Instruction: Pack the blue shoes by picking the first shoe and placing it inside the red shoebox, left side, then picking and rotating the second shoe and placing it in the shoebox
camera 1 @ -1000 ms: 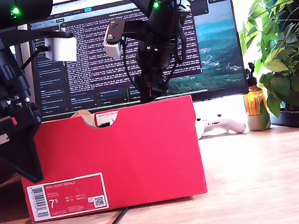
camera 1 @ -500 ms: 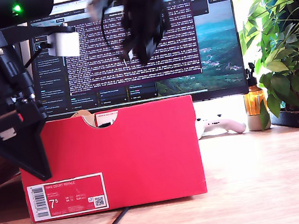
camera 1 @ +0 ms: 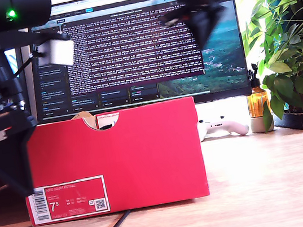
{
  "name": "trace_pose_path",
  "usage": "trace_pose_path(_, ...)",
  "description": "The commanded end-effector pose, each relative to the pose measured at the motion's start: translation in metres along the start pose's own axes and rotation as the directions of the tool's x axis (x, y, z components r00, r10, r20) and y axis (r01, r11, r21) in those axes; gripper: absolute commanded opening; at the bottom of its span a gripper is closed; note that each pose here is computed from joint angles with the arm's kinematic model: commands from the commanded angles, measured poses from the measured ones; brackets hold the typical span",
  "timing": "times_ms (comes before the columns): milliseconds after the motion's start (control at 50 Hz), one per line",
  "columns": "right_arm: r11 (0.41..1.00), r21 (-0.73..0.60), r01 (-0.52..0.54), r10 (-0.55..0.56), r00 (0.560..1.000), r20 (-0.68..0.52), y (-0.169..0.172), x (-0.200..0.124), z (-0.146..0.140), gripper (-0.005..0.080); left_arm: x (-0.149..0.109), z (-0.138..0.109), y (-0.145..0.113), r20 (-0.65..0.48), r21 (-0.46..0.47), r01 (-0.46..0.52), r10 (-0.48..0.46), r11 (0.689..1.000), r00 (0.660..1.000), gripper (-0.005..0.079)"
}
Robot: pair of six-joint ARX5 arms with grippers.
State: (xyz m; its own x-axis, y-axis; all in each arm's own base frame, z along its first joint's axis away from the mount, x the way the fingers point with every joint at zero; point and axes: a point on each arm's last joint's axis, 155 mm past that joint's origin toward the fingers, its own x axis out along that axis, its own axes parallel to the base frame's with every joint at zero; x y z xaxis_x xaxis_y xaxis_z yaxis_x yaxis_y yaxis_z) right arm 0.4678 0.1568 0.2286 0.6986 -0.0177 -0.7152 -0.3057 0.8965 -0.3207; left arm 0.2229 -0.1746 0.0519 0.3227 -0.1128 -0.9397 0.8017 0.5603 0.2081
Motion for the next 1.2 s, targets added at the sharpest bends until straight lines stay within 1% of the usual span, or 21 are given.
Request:
trace_pose_path(0, 1.0, 0.028, -0.003, 0.002, 0.999, 0.039, -0.008, -0.021, 0.007, -0.0002, -0.007, -0.001, -0.001, 0.01, -0.025, 0.0, 0.001, 1.0, 1.0, -0.001)
trace_pose_path(160, 0.997, 0.068, -0.026, 0.026, 1.0, 0.014, -0.017, -0.03, -0.003, -0.0002, -0.029, 0.004, -0.004, 0.079, -0.055, -0.004, 0.008, 0.998, 0.997, -0.001)
trace_pose_path(280, 0.995, 0.089, -0.036, 0.036, 0.999, 0.001, -0.02, -0.033, -0.008, -0.0002, -0.044, 0.004, -0.008, 0.113, -0.047, -0.001, 0.006, 0.999, 0.994, -0.001)
trace_pose_path(380, 0.995, 0.09, -0.036, 0.04, 0.999, -0.034, -0.021, -0.031, -0.019, -0.0002, -0.052, 0.0, -0.01, 0.124, -0.077, 0.005, 0.005, 0.997, 0.992, -0.001)
trace_pose_path(460, 0.995, 0.095, -0.042, 0.047, 0.997, -0.057, -0.019, -0.028, -0.031, -0.0002, -0.059, 0.002, -0.008, 0.155, -0.095, 0.002, 0.012, 0.996, 0.988, -0.001)
trace_pose_path(580, 0.993, 0.109, -0.037, 0.044, 0.997, -0.061, -0.016, -0.022, -0.05, -0.0002, -0.076, 0.014, -0.002, 0.249, -0.131, -0.002, 0.035, 0.991, 0.968, -0.0011)
trace_pose_path(680, 0.993, 0.114, -0.033, 0.04, 0.997, -0.06, -0.014, -0.018, -0.071, -0.0002, -0.091, 0.025, 0.004, 0.335, -0.175, -0.001, 0.061, 0.985, 0.94, -0.0011)
trace_pose_path(820, 0.989, 0.147, -0.011, 0.016, 0.999, -0.031, -0.021, -0.016, -0.1, -0.0002, -0.11, 0.04, 0.022, 0.465, -0.236, -0.016, 0.128, 0.972, 0.876, -0.0011)
trace_pose_path(900, 0.985, 0.174, 0.007, -0.007, 1.0, -0.003, -0.028, -0.019, -0.115, -0.0002, -0.115, 0.045, 0.033, 0.52, -0.277, -0.026, 0.172, 0.961, 0.837, -0.0011)
trace_pose_path(1020, 0.975, 0.219, 0.035, -0.049, 0.997, 0.063, -0.041, -0.023, -0.132, -0.0002, -0.114, 0.047, 0.048, 0.587, -0.336, -0.039, 0.241, 0.941, 0.773, -0.0011)
trace_pose_path(1100, 0.97, 0.241, 0.044, -0.071, 0.992, 0.103, -0.046, -0.027, -0.141, -0.0002, -0.111, 0.045, 0.056, 0.618, -0.367, -0.043, 0.278, 0.929, 0.736, -0.0011)
trace_pose_path(1180, 0.973, 0.225, 0.051, -0.083, 0.987, 0.138, -0.047, -0.03, -0.15, -0.0002, -0.108, 0.042, 0.061, 0.643, -0.397, -0.042, 0.311, 0.917, 0.7, -0.0011)
